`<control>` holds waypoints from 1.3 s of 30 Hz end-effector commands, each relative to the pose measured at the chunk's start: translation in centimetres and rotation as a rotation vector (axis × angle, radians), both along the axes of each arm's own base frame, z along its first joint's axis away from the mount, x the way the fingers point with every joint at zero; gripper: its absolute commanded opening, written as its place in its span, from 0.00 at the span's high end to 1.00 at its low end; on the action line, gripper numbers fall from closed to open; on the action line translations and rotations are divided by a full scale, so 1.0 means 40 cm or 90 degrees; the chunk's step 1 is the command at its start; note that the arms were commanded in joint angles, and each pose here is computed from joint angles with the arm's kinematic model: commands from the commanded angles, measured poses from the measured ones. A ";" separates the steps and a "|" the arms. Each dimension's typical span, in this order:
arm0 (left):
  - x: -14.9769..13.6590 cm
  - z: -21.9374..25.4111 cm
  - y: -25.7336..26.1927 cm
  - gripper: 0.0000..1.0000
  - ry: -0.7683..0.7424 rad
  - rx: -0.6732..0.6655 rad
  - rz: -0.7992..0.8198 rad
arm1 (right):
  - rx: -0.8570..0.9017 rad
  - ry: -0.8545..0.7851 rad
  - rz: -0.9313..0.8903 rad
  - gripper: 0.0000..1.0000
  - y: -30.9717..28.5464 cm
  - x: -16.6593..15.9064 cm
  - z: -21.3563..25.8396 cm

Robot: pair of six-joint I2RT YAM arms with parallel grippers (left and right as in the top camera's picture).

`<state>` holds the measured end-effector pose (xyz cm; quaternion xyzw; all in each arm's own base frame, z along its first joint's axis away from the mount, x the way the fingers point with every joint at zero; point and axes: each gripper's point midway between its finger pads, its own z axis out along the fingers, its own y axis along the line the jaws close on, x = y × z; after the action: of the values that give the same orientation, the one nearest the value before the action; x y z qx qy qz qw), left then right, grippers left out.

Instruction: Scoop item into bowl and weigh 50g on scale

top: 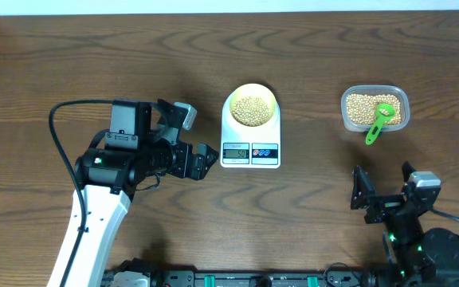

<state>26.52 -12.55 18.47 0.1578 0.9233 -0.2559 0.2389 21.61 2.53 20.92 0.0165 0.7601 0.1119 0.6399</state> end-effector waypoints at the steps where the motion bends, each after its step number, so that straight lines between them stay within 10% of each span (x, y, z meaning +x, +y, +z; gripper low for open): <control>1: -0.002 0.003 -0.004 0.02 -0.005 -0.001 -0.013 | -0.027 -0.018 0.005 0.01 0.002 -0.001 -0.001; 39: -0.002 0.003 -0.004 0.02 -0.005 -0.001 -0.013 | -0.096 -0.010 -0.096 0.01 -0.077 0.043 -0.094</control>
<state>26.52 -12.55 18.47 0.1579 0.9234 -0.2558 0.2388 23.08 0.01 17.67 0.0206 0.7614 0.0219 0.6475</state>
